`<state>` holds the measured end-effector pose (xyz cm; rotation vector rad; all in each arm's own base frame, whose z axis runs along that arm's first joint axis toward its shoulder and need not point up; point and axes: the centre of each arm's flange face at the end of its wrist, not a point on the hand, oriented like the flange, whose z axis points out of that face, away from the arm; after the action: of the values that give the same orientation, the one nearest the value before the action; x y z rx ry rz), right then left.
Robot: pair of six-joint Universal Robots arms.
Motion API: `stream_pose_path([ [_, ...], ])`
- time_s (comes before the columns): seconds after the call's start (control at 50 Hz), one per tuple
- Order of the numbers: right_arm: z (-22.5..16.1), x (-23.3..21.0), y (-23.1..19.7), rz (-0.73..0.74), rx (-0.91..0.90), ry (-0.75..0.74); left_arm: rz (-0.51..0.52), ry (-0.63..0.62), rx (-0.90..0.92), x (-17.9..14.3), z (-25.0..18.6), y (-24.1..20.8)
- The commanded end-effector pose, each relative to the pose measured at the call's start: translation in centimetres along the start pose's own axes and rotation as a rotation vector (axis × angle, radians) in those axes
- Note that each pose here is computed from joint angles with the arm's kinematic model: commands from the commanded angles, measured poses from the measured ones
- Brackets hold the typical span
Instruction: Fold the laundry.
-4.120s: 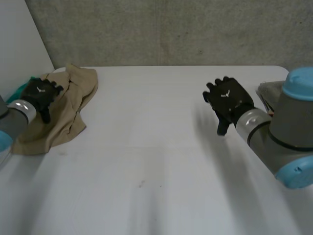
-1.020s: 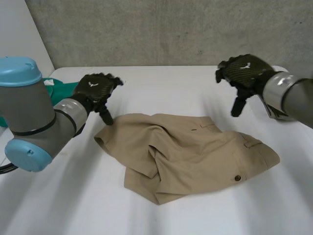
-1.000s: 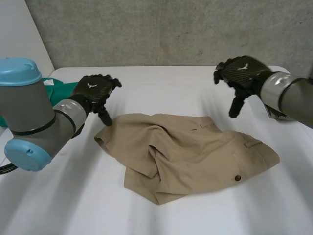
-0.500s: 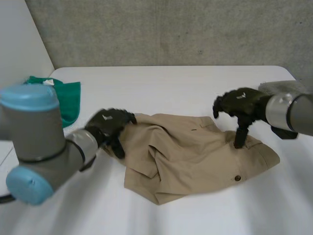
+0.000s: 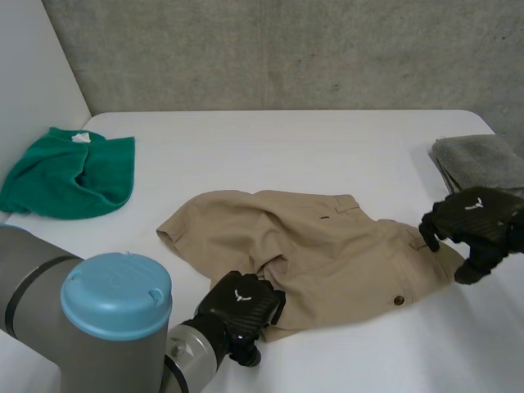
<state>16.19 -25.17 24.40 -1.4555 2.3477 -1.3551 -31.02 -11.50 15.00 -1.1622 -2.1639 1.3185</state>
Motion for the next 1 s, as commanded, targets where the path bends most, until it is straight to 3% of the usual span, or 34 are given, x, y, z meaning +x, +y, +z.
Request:
stream_pose_path([
  [0.02,-0.8,-1.1,1.8,0.001,-0.065,-0.074,0.009,-0.03,-0.019,0.0,-0.1,0.6],
  [0.22,1.5,-2.6,3.8,0.028,-0.072,-0.184,0.009,-0.052,-0.005,-0.5,1.8,0.9],
  [0.36,4.7,-2.0,3.4,0.062,0.028,-0.12,0.002,-0.083,0.019,-1.4,4.0,0.9],
  [0.52,8.6,-2.1,1.7,0.043,0.148,-0.031,-0.008,-0.207,0.07,-3.3,6.0,-0.2],
  [0.8,13.4,-2.9,1.5,-0.01,0.148,0.009,0.158,-0.295,0.112,-5.9,9.0,-0.7],
  [1.0,15.9,-3.5,1.5,-0.036,0.17,0.038,0.163,-0.339,0.19,-7.3,10.5,-2.1],
])
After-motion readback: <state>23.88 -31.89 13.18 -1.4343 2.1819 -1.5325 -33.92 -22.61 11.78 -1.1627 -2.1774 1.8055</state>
